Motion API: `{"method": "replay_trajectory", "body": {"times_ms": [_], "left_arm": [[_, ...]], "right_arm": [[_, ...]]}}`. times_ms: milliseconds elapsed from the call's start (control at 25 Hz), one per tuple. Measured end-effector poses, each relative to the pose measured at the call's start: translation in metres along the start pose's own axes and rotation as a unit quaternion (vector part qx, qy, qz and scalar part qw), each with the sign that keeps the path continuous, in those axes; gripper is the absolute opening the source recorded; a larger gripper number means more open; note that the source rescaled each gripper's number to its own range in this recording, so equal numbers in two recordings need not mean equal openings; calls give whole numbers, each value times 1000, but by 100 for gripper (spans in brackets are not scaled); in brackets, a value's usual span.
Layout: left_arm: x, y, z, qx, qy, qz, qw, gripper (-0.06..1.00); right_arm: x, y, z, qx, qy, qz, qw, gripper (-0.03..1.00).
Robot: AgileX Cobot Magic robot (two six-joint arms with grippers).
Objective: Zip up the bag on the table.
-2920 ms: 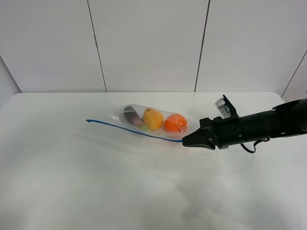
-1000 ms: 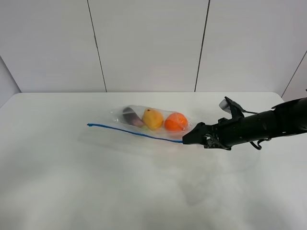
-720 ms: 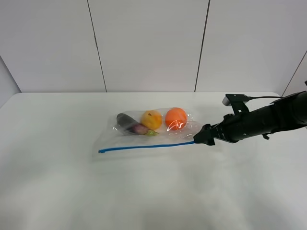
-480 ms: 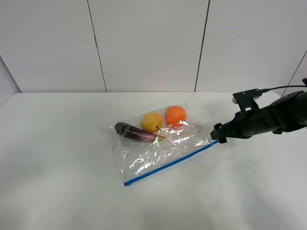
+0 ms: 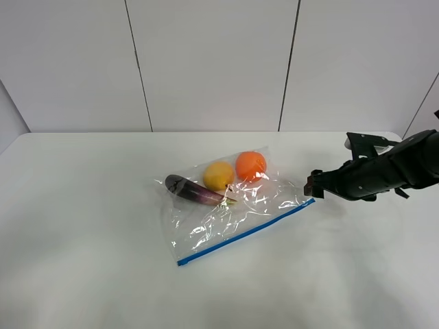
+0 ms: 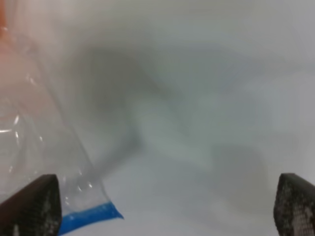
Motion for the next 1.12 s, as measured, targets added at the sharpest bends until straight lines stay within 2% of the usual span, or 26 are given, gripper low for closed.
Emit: {"method": "replay_trajectory", "body": {"times_ms": [280, 680, 880, 1120], "left_arm": [[0, 0, 0, 0, 0, 0, 1000, 100], [0, 0, 0, 0, 0, 0, 1000, 99], [0, 0, 0, 0, 0, 0, 1000, 99], [0, 0, 0, 0, 0, 0, 1000, 99]], "right_arm": [[-4, -18, -3, 53, 40, 16, 998, 92], [-7, -24, -10, 22, 76, -6, 997, 92], [-33, -19, 1, 8, 45, -16, 999, 92], [-99, -5, 18, -28, -32, -16, 999, 92]]}}
Point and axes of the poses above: a point on each arm's last joint axis where the gripper is mounted, x pointing out along that axis toward the gripper, y along the wrist's bending axis when the last joint is at zero, z = x × y, the point moved 1 cm from there along x, pointing out along that axis toward the gripper, and after that the axes turned 8 degrees about x, right-handed, at the moved point
